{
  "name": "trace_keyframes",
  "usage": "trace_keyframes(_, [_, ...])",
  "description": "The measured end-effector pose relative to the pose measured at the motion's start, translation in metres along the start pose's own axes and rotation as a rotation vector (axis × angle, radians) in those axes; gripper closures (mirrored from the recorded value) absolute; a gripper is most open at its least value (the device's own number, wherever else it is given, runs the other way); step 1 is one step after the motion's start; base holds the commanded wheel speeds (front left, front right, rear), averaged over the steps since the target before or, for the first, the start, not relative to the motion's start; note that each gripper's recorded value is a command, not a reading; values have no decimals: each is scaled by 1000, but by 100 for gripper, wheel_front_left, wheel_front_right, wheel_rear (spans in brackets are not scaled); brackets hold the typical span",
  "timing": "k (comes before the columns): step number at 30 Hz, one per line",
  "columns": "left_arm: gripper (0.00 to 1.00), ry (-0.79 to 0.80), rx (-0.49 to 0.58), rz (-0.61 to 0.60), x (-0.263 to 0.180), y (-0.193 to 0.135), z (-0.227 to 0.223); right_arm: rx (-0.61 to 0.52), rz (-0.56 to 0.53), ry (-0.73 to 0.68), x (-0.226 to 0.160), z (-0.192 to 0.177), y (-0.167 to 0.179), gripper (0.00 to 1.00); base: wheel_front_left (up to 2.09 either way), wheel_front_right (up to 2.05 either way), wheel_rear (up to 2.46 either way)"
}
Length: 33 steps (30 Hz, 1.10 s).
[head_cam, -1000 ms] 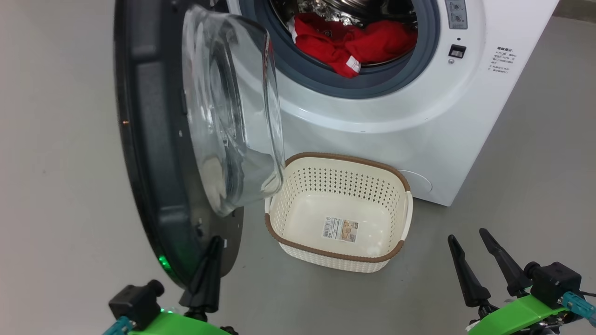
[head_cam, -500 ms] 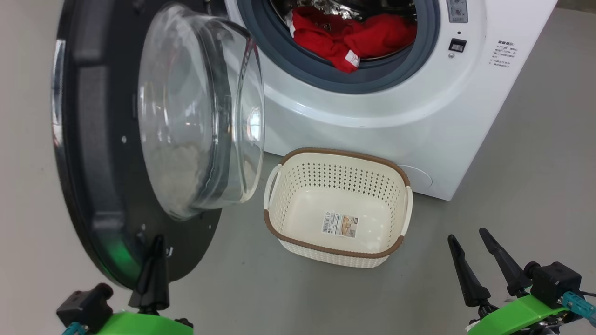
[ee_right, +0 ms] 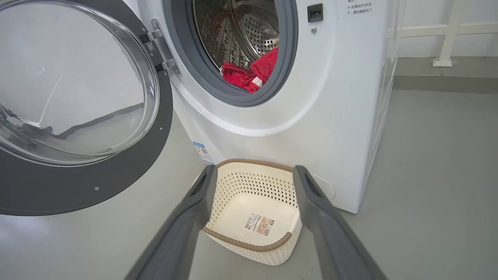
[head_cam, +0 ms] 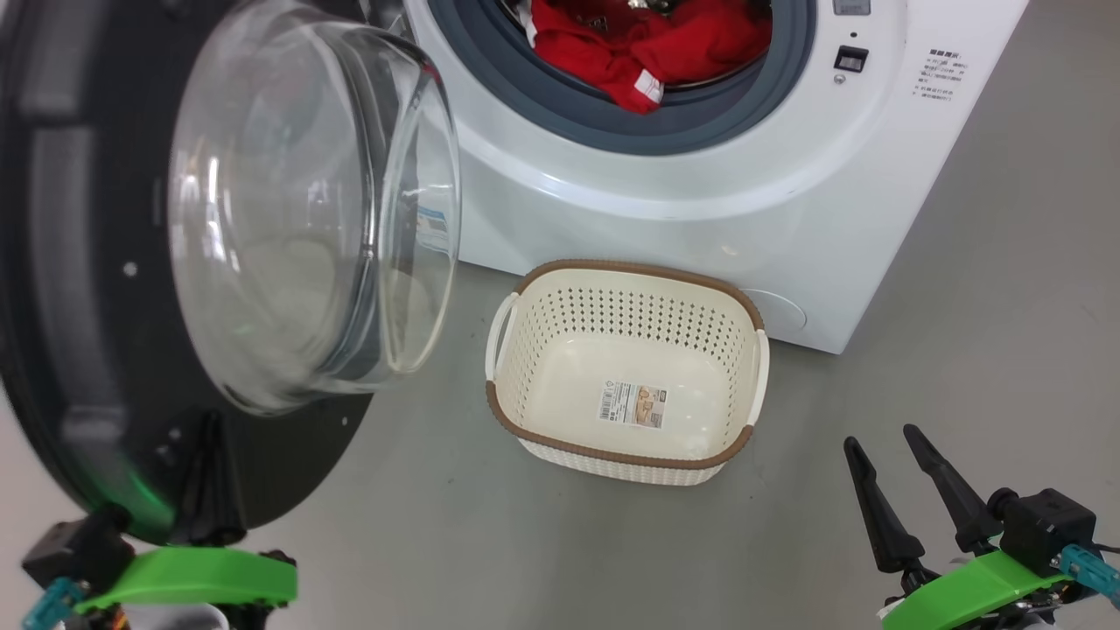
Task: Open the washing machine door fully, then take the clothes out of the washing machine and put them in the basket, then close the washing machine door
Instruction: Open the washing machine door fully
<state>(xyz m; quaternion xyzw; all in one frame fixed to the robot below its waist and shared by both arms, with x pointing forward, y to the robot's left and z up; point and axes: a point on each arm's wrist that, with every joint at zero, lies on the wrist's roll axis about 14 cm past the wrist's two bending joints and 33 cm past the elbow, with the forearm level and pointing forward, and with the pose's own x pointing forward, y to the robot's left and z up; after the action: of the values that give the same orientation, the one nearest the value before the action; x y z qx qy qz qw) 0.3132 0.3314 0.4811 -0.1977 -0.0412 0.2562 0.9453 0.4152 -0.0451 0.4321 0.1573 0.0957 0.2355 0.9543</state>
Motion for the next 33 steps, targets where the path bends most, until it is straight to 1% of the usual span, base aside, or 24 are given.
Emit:
trace_keyframes(10, [100,-30,-2,83,18,24,9,0,-10,-5,4,1,-7,0,0,0,0])
trace_keyframes(16, [100,-45,28,131,24,39,16,-2,-20,2,2,-1,-12,0,0,0,0])
trace_keyframes(33, [100,-95,61,244,43,68,33,-3,-28,12,8,-6,-22,0,0,0,0])
